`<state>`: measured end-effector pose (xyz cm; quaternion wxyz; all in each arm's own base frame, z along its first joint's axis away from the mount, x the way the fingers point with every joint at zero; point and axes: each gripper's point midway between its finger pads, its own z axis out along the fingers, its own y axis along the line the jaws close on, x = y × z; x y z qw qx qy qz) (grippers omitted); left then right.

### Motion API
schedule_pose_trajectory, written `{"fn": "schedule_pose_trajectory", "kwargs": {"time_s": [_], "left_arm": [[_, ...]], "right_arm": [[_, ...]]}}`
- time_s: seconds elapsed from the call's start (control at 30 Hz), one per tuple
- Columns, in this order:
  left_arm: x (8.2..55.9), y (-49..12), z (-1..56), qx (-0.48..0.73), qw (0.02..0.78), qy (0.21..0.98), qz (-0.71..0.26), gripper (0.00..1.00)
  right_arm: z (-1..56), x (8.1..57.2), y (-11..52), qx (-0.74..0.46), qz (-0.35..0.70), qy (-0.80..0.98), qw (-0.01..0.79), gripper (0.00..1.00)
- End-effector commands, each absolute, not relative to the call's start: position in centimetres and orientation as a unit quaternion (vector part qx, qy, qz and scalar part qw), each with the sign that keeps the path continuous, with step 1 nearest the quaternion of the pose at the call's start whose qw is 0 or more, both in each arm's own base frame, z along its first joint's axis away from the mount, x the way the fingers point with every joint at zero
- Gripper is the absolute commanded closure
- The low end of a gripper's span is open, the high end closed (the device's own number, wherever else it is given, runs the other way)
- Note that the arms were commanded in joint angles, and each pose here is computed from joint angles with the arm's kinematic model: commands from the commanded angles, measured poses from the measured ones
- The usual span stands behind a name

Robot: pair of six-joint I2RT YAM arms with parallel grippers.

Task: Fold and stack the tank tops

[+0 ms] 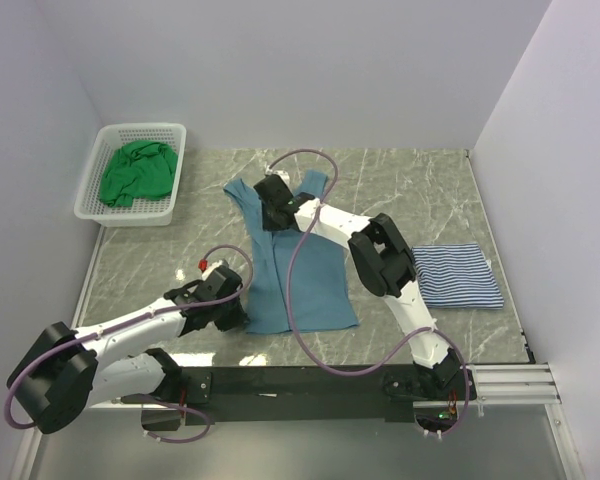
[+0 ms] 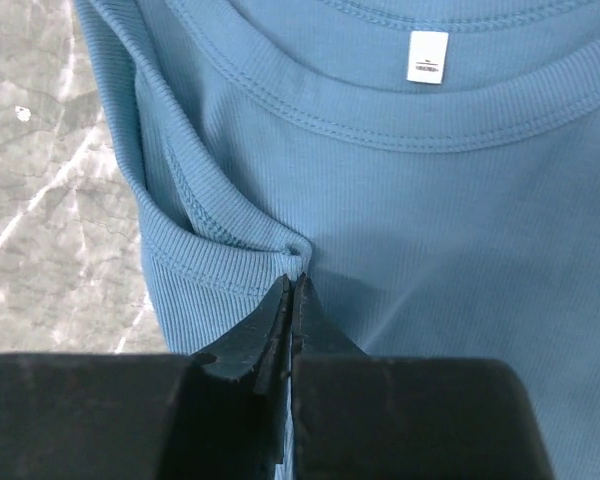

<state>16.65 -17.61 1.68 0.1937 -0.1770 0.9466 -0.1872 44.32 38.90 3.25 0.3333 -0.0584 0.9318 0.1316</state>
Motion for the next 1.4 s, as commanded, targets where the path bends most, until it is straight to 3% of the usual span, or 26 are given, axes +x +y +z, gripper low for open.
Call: {"fn": "schedule_pose_trajectory", "kwargs": {"time_s": [0.0, 0.5, 0.57, 0.6, 0.7, 0.73, 0.77, 0.83, 1.07, 1.2, 1.27, 1.3, 1.37], "left_arm": [[15.9, -16.0, 0.8, -0.167, 0.185, 0.958, -0.141, 0.99], [14.0, -15.5, 0.0, -0.167, 0.155, 0.964, -0.141, 0.99], [13.9, -15.7, 0.3, -0.173, 0.153, 0.962, -0.147, 0.99], [14.2, -15.7, 0.8, -0.176, 0.161, 0.960, -0.150, 0.97], [15.4, -16.0, 3.5, -0.180, 0.188, 0.953, -0.157, 0.82], [16.4, -16.1, 5.1, -0.183, 0.206, 0.948, -0.156, 0.79], [17.0, -16.3, 6.0, -0.183, 0.215, 0.946, -0.158, 0.72], [18.9, -16.6, 8.8, -0.189, 0.247, 0.936, -0.165, 0.69], [27.5, -14.2, 14.5, -0.251, 0.327, 0.897, -0.157, 0.63], [34.8, -10.1, 17.0, -0.315, 0.388, 0.857, -0.128, 0.60], [38.3, -9.6, 17.2, -0.319, 0.394, 0.854, -0.117, 0.63], [42.7, -8.2, 18.3, -0.343, 0.401, 0.841, -0.117, 0.72], [44.0, -7.9, 16.4, -0.347, 0.384, 0.849, -0.109, 0.77]], "right_arm": [[7.0, 45.9, 37.6, -0.031, 0.141, 0.917, 0.371, 1.00], [7.2, 45.8, 35.7, 0.005, 0.208, 0.911, 0.356, 1.00], [7.4, 45.8, 36.0, -0.005, 0.214, 0.910, 0.354, 0.93], [7.5, 45.8, 36.0, -0.006, 0.216, 0.910, 0.354, 0.82], [8.3, 45.7, 35.8, -0.008, 0.216, 0.907, 0.361, 0.61], [9.1, 45.6, 35.7, -0.011, 0.218, 0.904, 0.367, 0.53], [9.4, 45.5, 35.5, -0.011, 0.217, 0.903, 0.370, 0.51], [10.7, 45.5, 35.1, -0.010, 0.212, 0.901, 0.380, 0.48], [14.4, 43.5, 34.2, 0.007, 0.240, 0.889, 0.391, 0.47], [14.3, 38.4, 34.4, -0.004, 0.262, 0.892, 0.369, 0.50], [13.9, 36.1, 34.8, -0.012, 0.268, 0.894, 0.358, 0.51], [13.0, 31.1, 36.3, -0.045, 0.277, 0.898, 0.340, 0.51], [13.0, 30.1, 36.7, -0.052, 0.281, 0.897, 0.338, 0.51]]}}
